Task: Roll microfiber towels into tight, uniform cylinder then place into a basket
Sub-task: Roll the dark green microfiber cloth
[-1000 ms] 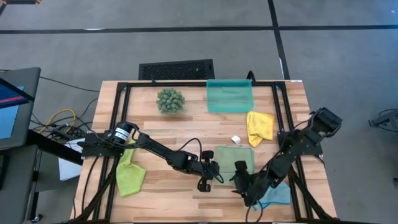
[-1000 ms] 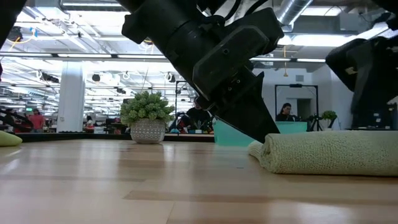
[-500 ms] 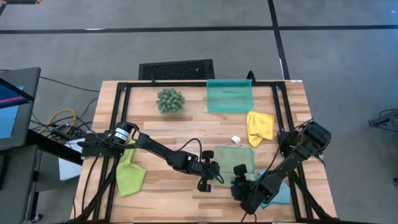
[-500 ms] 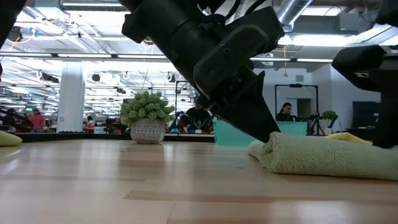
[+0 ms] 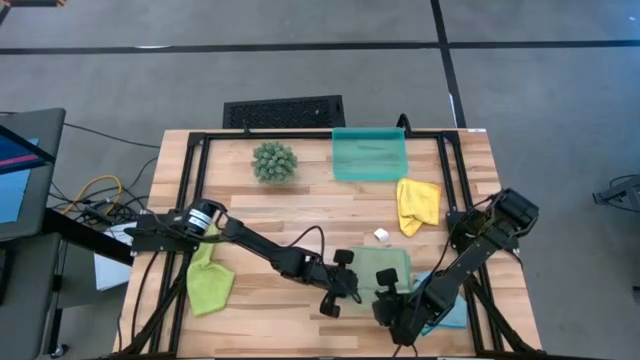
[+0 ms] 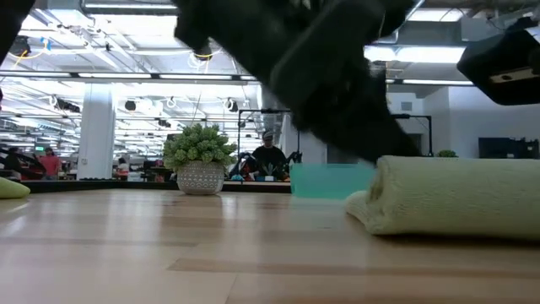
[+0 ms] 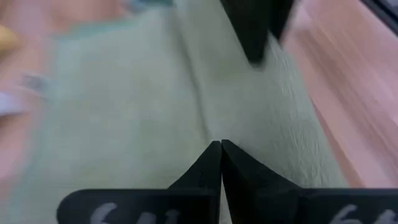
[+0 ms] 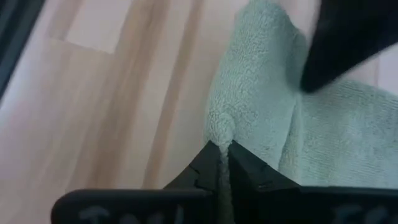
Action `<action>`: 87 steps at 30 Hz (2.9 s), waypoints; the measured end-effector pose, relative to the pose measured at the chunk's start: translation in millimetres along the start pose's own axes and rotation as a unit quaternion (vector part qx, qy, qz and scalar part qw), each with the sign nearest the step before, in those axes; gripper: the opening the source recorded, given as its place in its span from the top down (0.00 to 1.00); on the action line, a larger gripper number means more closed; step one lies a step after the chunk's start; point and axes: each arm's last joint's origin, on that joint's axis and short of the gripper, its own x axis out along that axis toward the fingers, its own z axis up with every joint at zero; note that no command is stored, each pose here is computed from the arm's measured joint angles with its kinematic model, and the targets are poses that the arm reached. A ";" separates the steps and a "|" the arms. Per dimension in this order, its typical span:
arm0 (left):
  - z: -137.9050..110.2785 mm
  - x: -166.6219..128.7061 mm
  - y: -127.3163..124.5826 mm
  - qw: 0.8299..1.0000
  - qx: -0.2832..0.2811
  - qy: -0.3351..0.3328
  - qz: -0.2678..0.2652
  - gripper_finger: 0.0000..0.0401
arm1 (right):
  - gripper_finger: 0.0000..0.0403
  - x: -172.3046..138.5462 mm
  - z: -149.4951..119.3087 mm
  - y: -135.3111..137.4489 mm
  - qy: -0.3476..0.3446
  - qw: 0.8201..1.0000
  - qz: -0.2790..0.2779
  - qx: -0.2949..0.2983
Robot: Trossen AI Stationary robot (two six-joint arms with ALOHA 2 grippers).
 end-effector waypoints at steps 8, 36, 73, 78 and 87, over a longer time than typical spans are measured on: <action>-6.5 7.6 -6.7 0.998 0.028 0.002 -0.063 1.00 | 0.96 -2.5 -0.8 3.4 0.005 1.000 0.023 -0.009; -16.9 -2.1 9.2 0.995 0.010 0.067 0.077 1.00 | 0.94 -8.9 -11.5 -17.3 0.007 0.989 0.129 0.075; 1.9 -14.3 -40.2 0.987 0.100 0.079 0.093 1.00 | 0.92 13.5 -1.1 -74.5 0.056 0.982 0.166 0.071; 1.7 -16.2 -45.2 0.983 0.115 0.085 0.116 1.00 | 0.92 16.1 0.0 -84.1 0.059 0.982 0.158 0.082; 19.2 -34.1 -62.8 0.965 0.120 0.122 0.196 1.00 | 0.80 19.6 1.8 -97.9 0.059 0.982 0.146 0.108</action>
